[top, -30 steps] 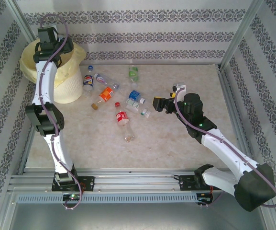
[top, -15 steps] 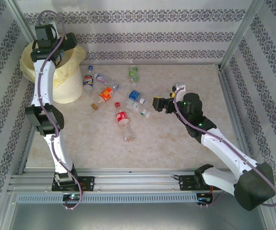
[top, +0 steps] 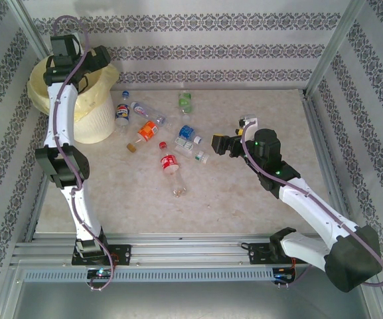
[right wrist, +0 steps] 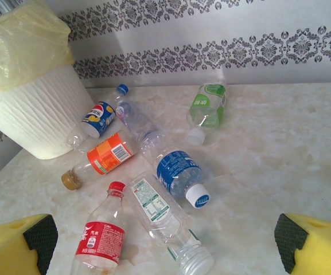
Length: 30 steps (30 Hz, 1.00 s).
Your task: Put the plastic bottles in the bin
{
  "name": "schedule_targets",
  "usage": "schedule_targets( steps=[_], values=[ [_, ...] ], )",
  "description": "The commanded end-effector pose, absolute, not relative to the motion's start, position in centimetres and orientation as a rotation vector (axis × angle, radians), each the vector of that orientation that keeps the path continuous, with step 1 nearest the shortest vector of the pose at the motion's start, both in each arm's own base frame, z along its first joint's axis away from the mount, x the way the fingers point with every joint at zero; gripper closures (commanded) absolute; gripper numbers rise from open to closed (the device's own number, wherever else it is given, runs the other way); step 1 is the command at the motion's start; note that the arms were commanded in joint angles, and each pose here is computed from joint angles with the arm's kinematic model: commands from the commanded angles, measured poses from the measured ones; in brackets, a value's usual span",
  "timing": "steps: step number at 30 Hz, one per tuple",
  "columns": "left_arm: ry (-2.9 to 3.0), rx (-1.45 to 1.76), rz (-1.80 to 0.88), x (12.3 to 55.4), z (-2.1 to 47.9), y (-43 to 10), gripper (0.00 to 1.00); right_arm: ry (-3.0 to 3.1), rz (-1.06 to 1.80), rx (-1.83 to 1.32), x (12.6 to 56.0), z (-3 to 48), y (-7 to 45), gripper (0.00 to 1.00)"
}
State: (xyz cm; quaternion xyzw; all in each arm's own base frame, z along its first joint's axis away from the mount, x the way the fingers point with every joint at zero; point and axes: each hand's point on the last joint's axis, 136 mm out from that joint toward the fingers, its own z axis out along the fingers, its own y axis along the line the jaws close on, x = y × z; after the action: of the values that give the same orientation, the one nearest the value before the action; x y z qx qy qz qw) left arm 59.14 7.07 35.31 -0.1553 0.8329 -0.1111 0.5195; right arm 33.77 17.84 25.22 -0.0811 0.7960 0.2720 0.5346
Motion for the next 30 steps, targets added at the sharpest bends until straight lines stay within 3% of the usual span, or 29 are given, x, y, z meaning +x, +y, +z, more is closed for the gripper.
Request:
schedule_targets(
  steps=[1,12,19,30],
  values=[
    [1.946,-0.376,-0.289,56.9,39.6,5.0,0.00,1.870,0.635,-0.161,34.1,26.2,17.4,0.02],
    [1.983,-0.308,-0.236,53.8,39.3,-2.5,0.00,1.960,0.580,-0.137,35.0,23.2,17.1,0.02],
    [2.033,-0.330,-0.542,53.0,35.2,-9.0,0.00,2.055,0.576,-0.223,35.3,19.8,18.4,0.02],
    [2.084,-0.309,-0.637,50.6,31.2,-12.6,0.00,2.178,0.559,-0.388,36.0,14.8,21.1,0.03]
  ],
)
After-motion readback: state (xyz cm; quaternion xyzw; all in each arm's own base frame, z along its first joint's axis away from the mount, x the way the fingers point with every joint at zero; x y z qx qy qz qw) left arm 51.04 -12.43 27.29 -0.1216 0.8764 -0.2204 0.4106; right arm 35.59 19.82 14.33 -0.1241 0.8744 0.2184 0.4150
